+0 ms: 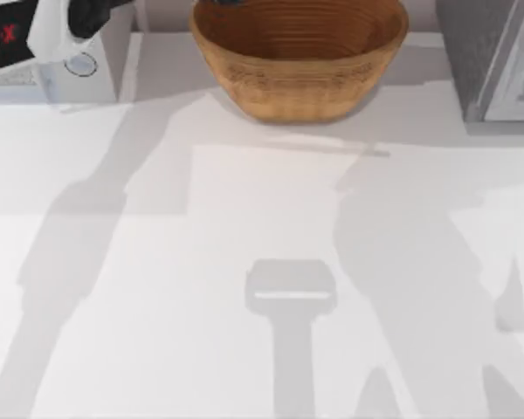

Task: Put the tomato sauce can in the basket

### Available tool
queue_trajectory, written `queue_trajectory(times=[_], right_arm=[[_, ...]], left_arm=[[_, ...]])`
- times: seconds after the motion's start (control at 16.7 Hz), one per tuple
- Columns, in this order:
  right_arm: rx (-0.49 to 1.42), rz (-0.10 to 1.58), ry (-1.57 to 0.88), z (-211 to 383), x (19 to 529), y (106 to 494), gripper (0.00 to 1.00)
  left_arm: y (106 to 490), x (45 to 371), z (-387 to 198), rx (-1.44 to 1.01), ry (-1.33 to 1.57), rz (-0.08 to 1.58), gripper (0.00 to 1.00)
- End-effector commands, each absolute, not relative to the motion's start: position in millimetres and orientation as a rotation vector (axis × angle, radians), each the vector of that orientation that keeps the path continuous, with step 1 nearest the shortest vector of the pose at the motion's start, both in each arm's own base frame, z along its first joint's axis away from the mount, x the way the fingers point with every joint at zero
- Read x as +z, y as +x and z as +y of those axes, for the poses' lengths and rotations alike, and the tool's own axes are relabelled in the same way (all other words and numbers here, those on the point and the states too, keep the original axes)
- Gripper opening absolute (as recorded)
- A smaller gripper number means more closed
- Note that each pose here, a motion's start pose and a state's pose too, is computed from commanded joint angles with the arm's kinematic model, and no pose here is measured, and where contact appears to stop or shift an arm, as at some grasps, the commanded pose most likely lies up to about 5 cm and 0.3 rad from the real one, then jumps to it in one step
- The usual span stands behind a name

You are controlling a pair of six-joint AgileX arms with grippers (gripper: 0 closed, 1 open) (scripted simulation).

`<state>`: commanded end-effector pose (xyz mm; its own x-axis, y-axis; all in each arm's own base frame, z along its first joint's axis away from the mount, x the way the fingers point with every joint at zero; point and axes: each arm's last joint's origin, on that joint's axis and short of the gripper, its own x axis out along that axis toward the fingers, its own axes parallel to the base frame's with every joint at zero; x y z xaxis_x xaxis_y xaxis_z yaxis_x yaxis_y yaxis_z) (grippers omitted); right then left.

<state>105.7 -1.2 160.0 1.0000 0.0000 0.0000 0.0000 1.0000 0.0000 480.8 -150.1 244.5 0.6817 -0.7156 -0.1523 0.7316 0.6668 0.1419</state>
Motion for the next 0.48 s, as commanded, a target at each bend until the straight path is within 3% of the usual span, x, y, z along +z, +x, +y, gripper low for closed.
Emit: queue_trajectory(times=[0.48], right_arm=[[0.000,0.000,0.000,-1.2,160.0,105.7,1.00]], left_arm=[[473.4,242.4,-188.6,-0.814,0.040,0.065,0.00]])
